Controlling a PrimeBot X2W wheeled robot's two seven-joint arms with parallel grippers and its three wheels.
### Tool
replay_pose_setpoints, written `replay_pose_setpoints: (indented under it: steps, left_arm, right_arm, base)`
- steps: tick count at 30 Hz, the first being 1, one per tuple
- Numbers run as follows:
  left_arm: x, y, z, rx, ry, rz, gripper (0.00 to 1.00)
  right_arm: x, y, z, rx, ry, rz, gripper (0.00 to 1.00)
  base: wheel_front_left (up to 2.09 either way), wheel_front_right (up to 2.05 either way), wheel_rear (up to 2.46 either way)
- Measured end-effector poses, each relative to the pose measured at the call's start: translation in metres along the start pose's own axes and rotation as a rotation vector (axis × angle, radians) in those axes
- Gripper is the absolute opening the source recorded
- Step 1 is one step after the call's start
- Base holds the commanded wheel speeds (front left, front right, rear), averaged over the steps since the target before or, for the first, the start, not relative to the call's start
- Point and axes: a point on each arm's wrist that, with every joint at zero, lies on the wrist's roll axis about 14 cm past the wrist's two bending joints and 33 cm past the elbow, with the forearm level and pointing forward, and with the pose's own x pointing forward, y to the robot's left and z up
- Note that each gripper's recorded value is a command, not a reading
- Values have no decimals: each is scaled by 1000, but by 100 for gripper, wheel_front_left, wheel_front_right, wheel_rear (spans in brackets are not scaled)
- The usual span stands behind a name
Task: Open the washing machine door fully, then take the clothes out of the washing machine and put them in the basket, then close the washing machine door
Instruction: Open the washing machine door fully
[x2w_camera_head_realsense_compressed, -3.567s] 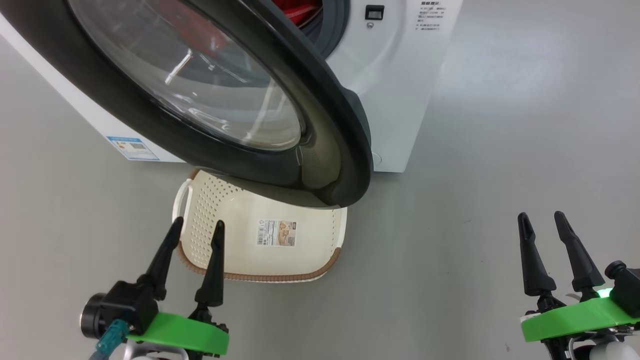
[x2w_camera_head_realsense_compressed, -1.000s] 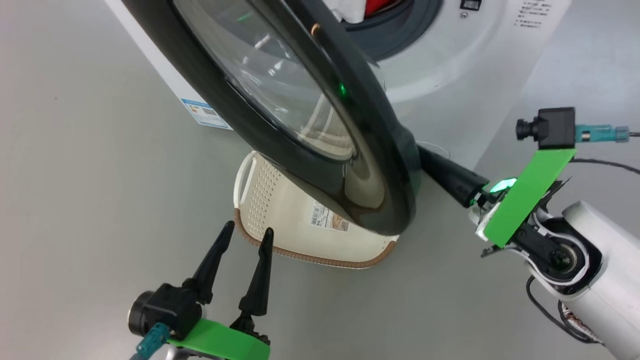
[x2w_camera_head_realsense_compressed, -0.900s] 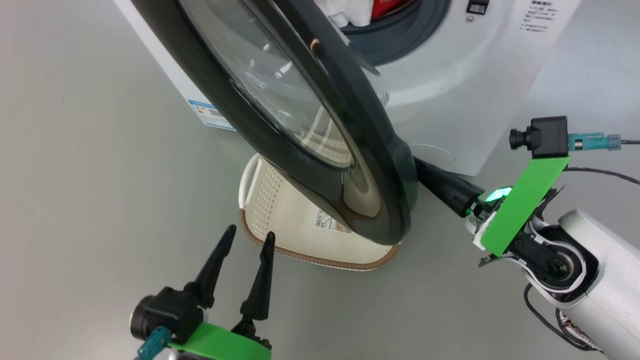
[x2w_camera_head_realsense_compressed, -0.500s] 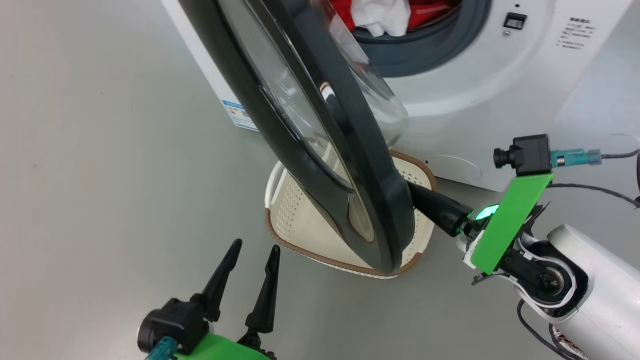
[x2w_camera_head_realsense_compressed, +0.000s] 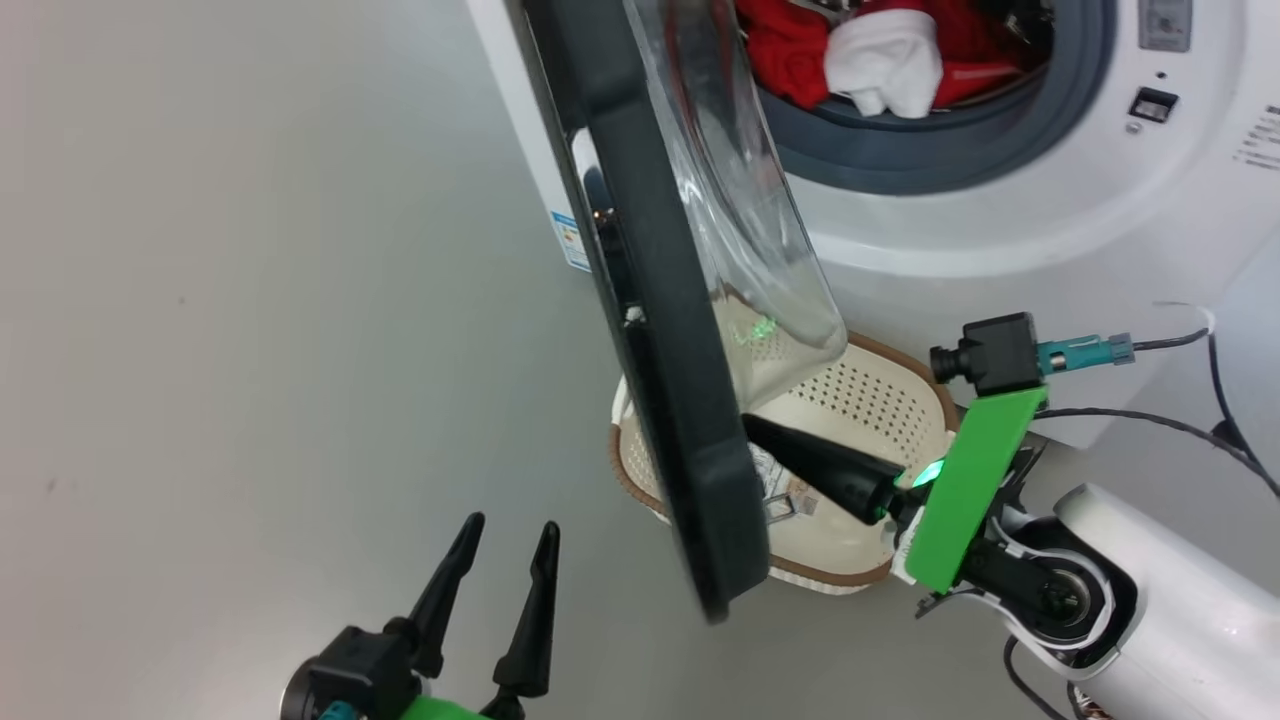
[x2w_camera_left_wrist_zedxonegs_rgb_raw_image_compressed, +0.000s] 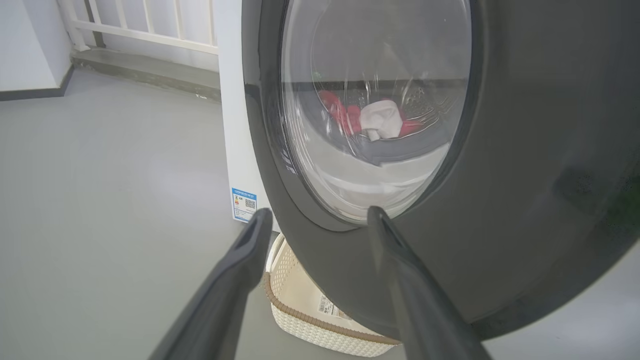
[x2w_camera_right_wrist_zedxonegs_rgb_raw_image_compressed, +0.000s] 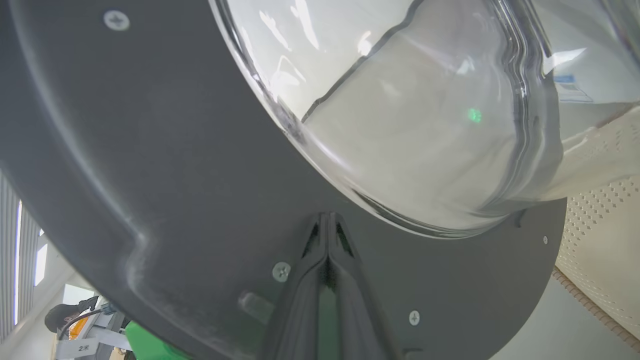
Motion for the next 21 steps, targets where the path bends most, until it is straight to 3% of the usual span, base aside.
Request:
replay_pose_setpoints:
  steps: [10, 21]
  left_arm:
    - [-16, 22, 8, 2, -26, 97, 100]
    - [-23, 27, 15, -3, -50, 121, 100]
  right_arm:
    - [23, 27, -34, 13, 125, 75, 0]
    - [28, 38, -42, 15, 145, 89, 0]
  base:
    - [0, 0, 0]
    - [0, 0, 0]
